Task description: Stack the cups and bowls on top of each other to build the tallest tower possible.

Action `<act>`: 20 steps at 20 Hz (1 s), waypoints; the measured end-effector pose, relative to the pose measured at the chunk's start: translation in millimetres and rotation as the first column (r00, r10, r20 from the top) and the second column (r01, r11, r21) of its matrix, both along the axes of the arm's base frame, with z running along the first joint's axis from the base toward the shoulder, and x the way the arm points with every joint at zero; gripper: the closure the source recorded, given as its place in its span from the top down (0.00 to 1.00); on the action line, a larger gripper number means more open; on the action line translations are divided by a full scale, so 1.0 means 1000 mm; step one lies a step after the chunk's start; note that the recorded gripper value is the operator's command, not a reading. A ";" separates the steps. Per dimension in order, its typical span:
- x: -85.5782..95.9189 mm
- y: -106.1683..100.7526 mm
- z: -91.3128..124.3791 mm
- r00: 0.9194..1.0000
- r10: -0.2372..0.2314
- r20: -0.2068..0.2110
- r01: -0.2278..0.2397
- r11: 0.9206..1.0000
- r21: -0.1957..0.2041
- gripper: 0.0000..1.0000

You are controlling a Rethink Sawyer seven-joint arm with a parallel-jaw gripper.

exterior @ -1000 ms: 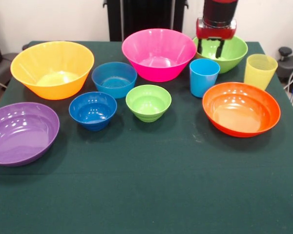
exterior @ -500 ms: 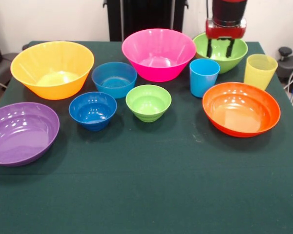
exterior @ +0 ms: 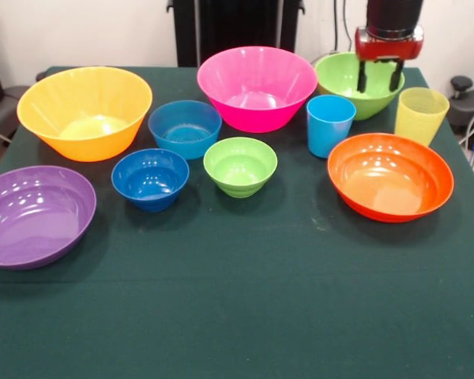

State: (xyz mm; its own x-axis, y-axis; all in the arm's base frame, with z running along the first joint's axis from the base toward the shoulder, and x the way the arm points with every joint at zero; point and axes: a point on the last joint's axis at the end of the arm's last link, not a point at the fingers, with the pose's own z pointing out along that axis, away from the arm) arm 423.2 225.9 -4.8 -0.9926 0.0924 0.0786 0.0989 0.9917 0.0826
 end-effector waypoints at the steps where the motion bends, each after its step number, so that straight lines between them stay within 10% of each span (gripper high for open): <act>1: 0.001 0.001 0.002 1.000 0.000 -0.002 0.000 1.000 0.000 1.00; 20: 0.031 0.000 0.047 0.995 -0.002 -0.102 0.001 1.000 -0.004 1.00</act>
